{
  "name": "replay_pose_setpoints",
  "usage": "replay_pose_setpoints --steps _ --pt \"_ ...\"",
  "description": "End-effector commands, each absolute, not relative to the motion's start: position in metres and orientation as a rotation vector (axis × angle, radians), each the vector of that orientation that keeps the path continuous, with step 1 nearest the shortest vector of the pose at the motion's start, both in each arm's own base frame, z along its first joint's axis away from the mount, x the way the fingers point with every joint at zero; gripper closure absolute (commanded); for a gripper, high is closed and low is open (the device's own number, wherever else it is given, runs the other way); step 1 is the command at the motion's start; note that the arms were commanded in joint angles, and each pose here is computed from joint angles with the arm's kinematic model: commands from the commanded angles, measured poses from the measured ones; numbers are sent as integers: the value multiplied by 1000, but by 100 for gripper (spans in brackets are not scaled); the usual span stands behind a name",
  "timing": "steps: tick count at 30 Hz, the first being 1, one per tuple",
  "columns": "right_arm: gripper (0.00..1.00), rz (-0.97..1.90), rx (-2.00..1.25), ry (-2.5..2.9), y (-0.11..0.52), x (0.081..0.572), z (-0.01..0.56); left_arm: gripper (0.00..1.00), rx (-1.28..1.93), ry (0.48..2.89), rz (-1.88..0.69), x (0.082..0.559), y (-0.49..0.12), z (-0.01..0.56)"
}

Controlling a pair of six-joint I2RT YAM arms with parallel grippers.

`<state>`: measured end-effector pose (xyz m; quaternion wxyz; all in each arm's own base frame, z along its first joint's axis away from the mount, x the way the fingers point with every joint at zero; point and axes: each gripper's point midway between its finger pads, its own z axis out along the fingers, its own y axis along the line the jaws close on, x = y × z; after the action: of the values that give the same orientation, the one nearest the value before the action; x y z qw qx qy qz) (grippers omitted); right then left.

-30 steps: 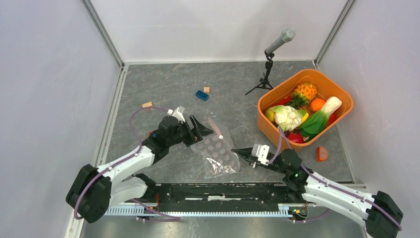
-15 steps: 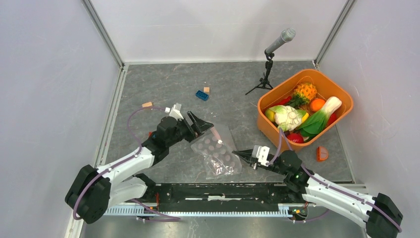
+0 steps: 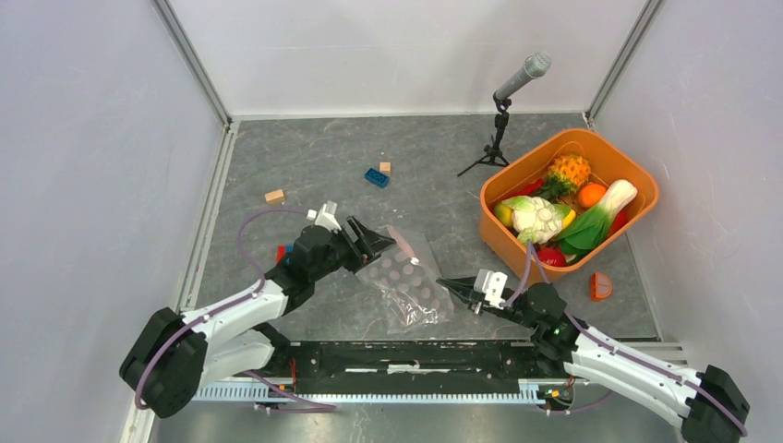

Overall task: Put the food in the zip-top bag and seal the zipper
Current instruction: Pick up the zipper food storage bag at the center of the board.

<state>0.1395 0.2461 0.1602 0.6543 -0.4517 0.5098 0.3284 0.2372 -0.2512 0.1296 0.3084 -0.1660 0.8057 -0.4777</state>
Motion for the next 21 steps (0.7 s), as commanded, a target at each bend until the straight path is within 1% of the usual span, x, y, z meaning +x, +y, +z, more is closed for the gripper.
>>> replay_pose_setpoints --steps 1,8,11,15,17,21 --pt "100 742 -989 1167 242 141 150 20 -458 2070 -1290 241 -251 144" --pt "100 767 -997 1168 245 138 150 22 -400 2101 -1322 243 -266 143" --pt "100 775 -1001 1165 245 136 150 19 -403 2111 -1316 245 -268 139" --pt "100 788 -1011 1164 247 134 150 19 -438 2037 -1388 247 -270 147" --pt "100 788 -1013 1170 246 134 148 17 -452 2010 -1413 246 -269 150" --pt "100 793 -1014 1162 246 133 149 17 -461 2035 -1396 246 -269 143"
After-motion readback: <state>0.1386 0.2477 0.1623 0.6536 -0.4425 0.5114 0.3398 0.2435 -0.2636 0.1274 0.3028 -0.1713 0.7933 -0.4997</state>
